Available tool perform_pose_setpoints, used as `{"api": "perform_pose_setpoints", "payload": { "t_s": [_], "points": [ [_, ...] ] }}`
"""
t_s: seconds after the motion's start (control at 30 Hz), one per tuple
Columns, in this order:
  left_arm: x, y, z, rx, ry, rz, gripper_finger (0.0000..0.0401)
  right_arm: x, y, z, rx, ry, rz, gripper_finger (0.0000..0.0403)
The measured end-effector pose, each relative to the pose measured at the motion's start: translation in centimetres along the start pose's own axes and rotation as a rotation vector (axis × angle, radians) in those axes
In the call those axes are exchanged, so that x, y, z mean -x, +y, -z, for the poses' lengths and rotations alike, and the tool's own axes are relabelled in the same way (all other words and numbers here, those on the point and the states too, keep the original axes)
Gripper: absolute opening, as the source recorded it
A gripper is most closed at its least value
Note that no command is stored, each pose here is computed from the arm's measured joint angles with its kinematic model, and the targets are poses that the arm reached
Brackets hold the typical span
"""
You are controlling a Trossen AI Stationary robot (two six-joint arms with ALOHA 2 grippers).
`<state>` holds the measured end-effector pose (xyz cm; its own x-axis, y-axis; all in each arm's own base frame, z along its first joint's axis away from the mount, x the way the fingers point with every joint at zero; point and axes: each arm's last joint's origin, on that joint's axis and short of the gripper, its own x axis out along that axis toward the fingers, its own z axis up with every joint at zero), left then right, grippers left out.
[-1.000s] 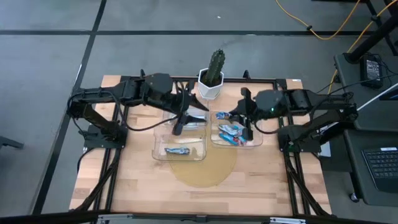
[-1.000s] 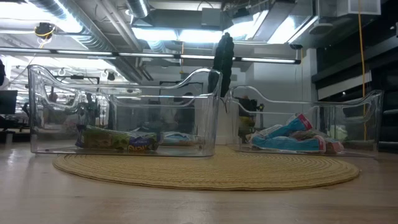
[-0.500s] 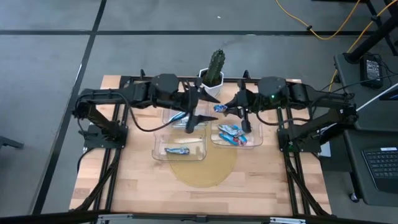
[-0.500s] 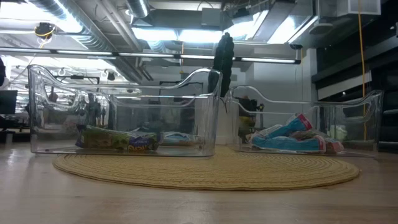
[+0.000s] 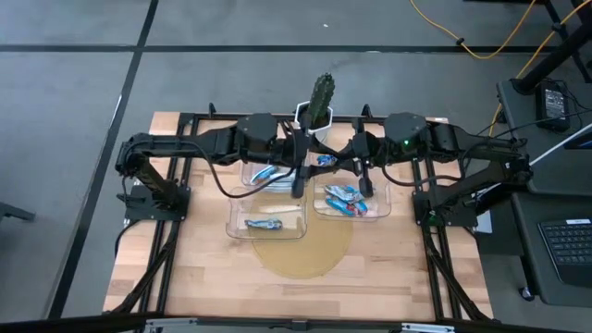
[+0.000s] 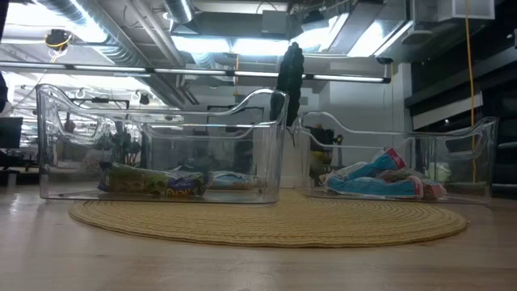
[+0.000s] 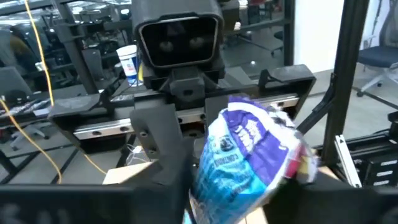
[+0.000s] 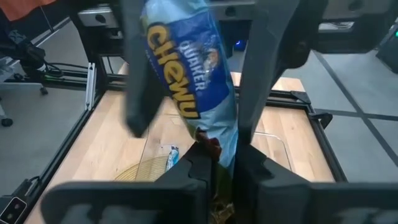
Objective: Pick and place Granola Bars by type
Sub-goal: Put the blue granola bar into the bottom bin
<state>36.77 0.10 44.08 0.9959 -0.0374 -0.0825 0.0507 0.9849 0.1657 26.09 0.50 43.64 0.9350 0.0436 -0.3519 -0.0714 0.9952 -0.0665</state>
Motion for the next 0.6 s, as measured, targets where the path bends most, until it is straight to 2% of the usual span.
{"api": "perform_pose_setpoints", "payload": {
  "t_s": [0.17,0.23,0.43,0.6],
  "points": [
    [0.0,0.0,0.0,0.000,0.000,-0.009,0.0050,0.0,0.0,0.0,0.000,0.001,-0.002,0.0032],
    [0.0,0.0,0.0,-0.007,0.000,-0.009,0.0021,0.0,0.0,0.0,0.000,0.001,-0.004,0.0040],
    [0.2,0.0,-0.1,-0.007,0.004,-0.009,0.0023,0.1,0.0,0.0,0.002,-0.002,-0.002,0.0089],
    [2.2,0.3,-1.2,-0.024,0.011,-0.047,0.0012,2.8,0.1,-0.4,0.003,-0.043,0.003,0.0146]
  ]
}}
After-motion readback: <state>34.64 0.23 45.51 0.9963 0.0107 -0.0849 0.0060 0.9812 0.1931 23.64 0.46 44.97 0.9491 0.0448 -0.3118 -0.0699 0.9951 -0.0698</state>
